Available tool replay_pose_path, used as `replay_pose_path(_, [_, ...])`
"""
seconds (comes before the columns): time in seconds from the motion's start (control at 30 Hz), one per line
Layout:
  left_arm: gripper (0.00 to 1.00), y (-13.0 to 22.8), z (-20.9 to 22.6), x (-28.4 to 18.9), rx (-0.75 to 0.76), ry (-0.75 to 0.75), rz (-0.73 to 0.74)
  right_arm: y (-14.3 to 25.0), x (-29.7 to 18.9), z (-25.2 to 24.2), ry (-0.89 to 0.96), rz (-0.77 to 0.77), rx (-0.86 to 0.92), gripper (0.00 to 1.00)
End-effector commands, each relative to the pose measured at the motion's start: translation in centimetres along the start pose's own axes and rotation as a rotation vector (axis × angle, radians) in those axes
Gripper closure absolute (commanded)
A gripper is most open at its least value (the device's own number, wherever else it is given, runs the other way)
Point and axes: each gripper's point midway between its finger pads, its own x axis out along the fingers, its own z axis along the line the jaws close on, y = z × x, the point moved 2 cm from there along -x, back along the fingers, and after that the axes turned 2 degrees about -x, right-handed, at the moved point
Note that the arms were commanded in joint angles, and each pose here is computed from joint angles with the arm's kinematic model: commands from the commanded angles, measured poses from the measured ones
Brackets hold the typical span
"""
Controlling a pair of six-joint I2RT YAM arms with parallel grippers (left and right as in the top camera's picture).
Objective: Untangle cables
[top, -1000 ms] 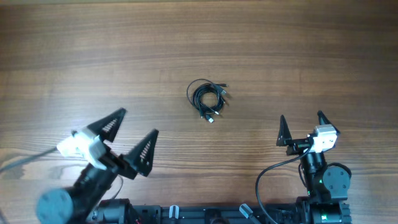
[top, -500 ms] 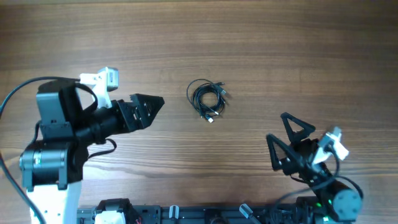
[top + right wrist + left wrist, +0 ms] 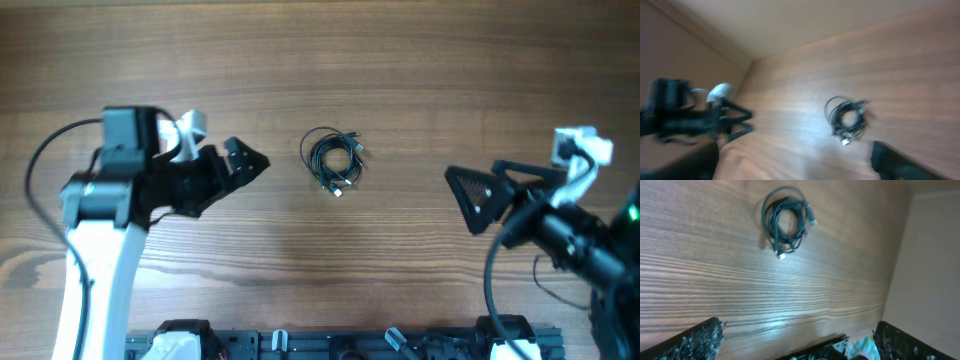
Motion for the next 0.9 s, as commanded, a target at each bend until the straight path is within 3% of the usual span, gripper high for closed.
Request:
replay_pose_path(0.0, [0.00,-1.5,0.9,4.4,-0.019,-0.111,0.048,0.4,1.6,1.4,-0.144,0.119,0.048,0.28])
replay_pose_path(0.1, [0.00,-3.9,2.7,9.2,-0.088,-0.239,0.011,2.8,3.6,-1.6,-0.017,0.270,0.105,0.29])
replay_pose_path(0.2, [0.06,-4.7,3.7,14.6,-0.117,-0.257,0.053,5.1,5.0,-4.5,0.148,0.414,0.159,0.22])
replay_pose_path(0.27, [0.15,-4.4,4.2,17.8,-0.104,-0.255,0.098,6.3,6.0,-5.0,0.162,0.496,0.181,0.19])
replay_pose_path(0.37, [0.18,-3.7,4.2,21.0,-0.075,-0.238,0.141,7.1,7.5,-5.2,0.160,0.570,0.185,0.17])
replay_pose_path(0.5, [0.23,-5.0,4.7,23.0,-0.013,-0.282,0.053,8.5,9.1,-4.7,0.147,0.658,0.178,0.17])
replay_pose_path(0.67, [0.46,-6.2,5.6,23.6,0.025,-0.355,-0.037,10.4,10.9,-3.8,0.125,0.758,0.146,0.17])
replay_pose_path(0.7, [0.58,-6.3,5.5,23.7,0.027,-0.352,-0.039,10.4,11.0,-3.8,0.124,0.761,0.145,0.17])
replay_pose_path(0.83, [0.65,-7.1,4.9,24.2,0.042,-0.318,-0.073,10.4,11.2,-3.7,0.128,0.758,0.159,0.17])
replay_pose_path(0.87, [0.72,-7.3,4.9,24.4,0.044,-0.313,-0.079,10.4,11.2,-3.8,0.134,0.757,0.163,0.18])
